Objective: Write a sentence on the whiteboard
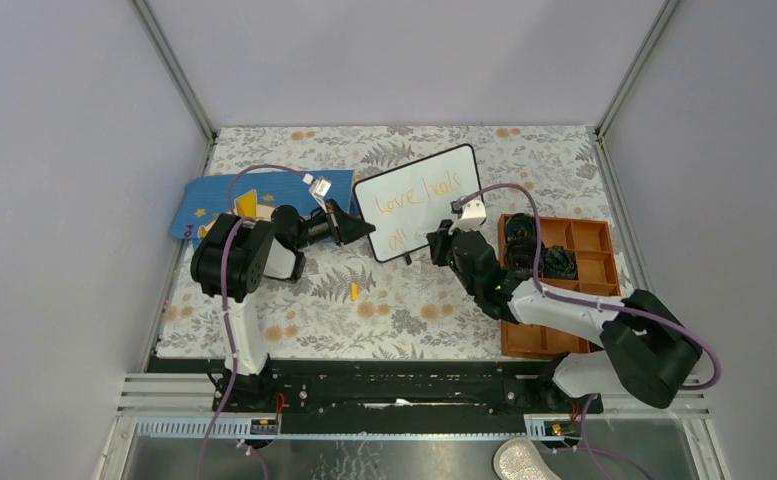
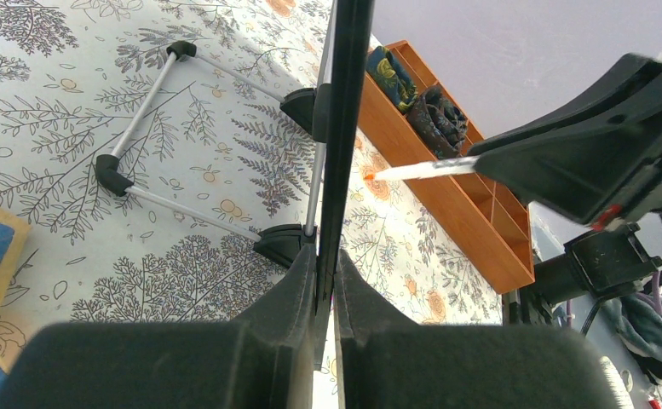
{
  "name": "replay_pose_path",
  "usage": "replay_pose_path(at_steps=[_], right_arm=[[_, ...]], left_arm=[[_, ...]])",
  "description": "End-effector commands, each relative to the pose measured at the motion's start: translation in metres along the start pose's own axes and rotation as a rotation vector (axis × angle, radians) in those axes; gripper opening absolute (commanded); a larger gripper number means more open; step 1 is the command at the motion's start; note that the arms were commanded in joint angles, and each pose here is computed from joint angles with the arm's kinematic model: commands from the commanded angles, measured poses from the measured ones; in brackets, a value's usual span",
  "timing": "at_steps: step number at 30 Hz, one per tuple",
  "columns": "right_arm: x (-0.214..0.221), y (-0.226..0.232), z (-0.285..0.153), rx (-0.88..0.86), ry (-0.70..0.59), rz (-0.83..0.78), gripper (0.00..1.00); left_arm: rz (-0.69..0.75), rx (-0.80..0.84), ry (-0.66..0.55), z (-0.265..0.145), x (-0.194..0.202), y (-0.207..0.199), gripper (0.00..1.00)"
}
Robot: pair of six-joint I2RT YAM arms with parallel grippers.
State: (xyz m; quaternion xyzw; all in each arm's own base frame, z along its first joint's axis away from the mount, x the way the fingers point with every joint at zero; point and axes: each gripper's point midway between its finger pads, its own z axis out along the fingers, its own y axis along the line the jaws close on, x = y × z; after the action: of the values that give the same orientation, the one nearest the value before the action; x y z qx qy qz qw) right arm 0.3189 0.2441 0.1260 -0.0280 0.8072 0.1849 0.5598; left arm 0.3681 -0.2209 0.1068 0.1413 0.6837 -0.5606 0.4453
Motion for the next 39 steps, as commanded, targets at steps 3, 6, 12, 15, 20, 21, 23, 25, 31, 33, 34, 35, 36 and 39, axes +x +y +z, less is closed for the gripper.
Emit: replay_pose_path(at_steps=[3,6,12,15,20,21,23,25,31,33,34,35,36,39], right_arm=[[-0.065,0.022,-0.026,-0.097,-0.129,0.089,0.0],[-0.078,0.024,-0.039,-0.118,-0.145,0.088,0.0],[-0.095,0.018,-0.067,-0.128,-0.172,0.076,0.0],[-0.099,0.013,-0.08,-0.131,-0.178,0.065,0.0],[-0.097,0.008,-0.1,-0.148,-0.161,0.051,0.0],[-0.096,0.005,-0.103,-0.147,-0.159,0.05,0.0],[-0.098,0.003,-0.111,-0.152,-0.165,0.055,0.0],[-0.101,0.003,-0.118,-0.164,-0.172,0.059,0.0],[-0.106,0.003,-0.132,-0.189,-0.175,0.056,0.0],[-0.106,0.002,-0.135,-0.197,-0.179,0.055,0.0],[-0.106,0.003,-0.136,-0.205,-0.181,0.052,0.0],[-0.107,0.005,-0.139,-0.218,-0.184,0.047,0.0],[-0.107,0.006,-0.14,-0.227,-0.184,0.039,0.0],[-0.108,0.004,-0.145,-0.229,-0.185,0.027,0.0]], left_arm=[[-0.053,-0.003,0.048,0.001,0.017,-0.004,0.0],[-0.049,0.0,0.042,0.0,0.015,-0.005,0.1],[-0.043,0.0,0.035,0.0,0.013,-0.008,0.34],[-0.041,0.004,0.026,-0.001,0.012,-0.01,0.43],[-0.016,0.012,-0.016,-0.004,0.003,-0.018,0.69],[-0.012,0.01,-0.024,-0.005,0.0,-0.019,0.74],[-0.009,-0.002,-0.046,-0.009,-0.007,-0.02,0.89],[-0.011,-0.026,-0.074,-0.014,-0.015,-0.019,0.99],[-0.054,-0.172,-0.13,-0.036,-0.035,-0.012,0.99],[-0.05,-0.265,-0.139,-0.046,-0.041,-0.007,0.99],[-0.047,-0.313,-0.129,-0.051,-0.042,-0.006,0.99],[-0.032,-0.371,-0.126,-0.057,-0.045,-0.003,0.99],[-0.022,-0.448,-0.14,-0.065,-0.052,0.001,0.99],[-0.021,-0.644,-0.168,-0.088,-0.07,0.005,0.99]])
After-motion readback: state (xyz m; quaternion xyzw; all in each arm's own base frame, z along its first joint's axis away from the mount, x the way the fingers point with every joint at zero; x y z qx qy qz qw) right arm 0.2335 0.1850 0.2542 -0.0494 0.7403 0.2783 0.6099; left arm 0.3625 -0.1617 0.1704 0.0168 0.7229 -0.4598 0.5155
